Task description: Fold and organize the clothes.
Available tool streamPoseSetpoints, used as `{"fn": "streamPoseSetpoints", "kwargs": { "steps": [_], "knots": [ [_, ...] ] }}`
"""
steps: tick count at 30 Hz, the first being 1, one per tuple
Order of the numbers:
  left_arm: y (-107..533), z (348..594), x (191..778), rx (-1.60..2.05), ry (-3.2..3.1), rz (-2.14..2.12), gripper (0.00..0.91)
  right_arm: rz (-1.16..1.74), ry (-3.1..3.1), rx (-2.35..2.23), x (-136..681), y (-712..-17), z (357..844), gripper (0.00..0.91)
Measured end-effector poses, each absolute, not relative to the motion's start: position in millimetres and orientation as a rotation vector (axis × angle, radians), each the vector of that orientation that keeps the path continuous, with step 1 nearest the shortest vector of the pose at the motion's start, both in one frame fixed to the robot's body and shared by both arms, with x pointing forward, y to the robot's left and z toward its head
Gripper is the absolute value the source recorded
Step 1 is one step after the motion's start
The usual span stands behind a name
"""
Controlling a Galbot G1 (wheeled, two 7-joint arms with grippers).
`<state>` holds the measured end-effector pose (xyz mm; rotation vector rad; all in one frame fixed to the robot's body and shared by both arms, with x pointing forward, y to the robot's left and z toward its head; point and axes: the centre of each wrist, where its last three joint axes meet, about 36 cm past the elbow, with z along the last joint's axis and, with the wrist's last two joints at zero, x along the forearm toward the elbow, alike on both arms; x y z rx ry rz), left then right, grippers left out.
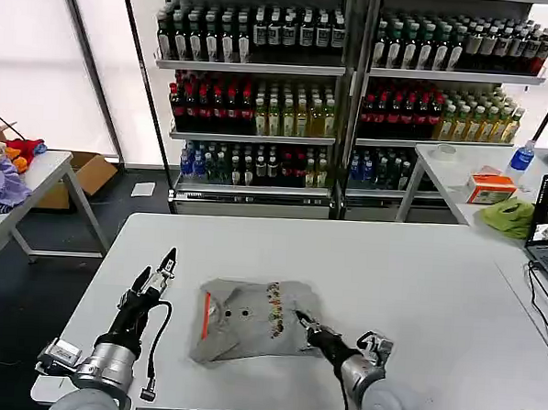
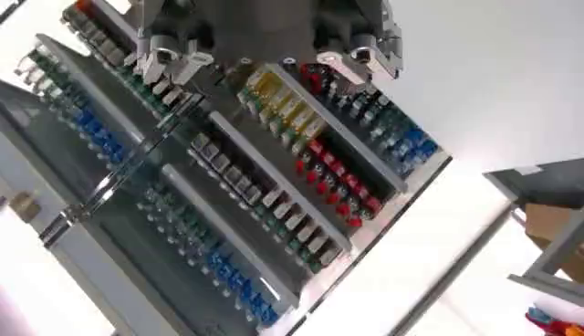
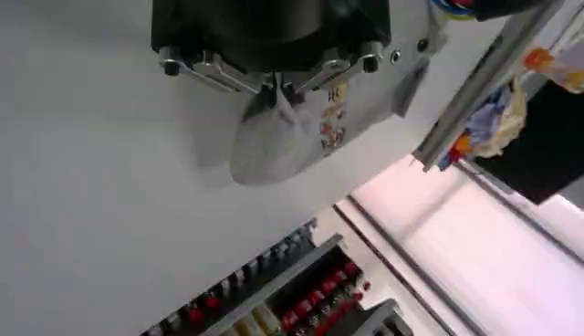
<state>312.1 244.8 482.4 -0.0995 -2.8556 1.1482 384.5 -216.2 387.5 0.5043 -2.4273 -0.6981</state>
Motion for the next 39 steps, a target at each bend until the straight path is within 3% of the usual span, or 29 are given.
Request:
{"fn": "streamPoseSetpoints", "kwargs": {
  "steps": [7,8,24,30,39],
  "knots": [
    [244,482,317,-0.111,-2.859,1.142,0.907,-0.555,-2.464,0.405,381,-254,399,0.000],
    [244,482,317,-0.113,-2.859,1.140,0.907,-0.538,-2.474,0.394,381,-259,401,0.907],
    [250,482,320,-0.113,-2.867,1.105,0.907,-0.137,-2.770,0.256,390,-296,430,0.907],
    [249,482,324,-0.132,-2.864,1.106,0.907,-0.105,-2.851,0.324,395,-272,433,0.907],
    [252,480,323,-0.127,-2.863,1.103,0.907,-0.135,-2.767,0.335,406,-221,393,0.907]
  ]
}}
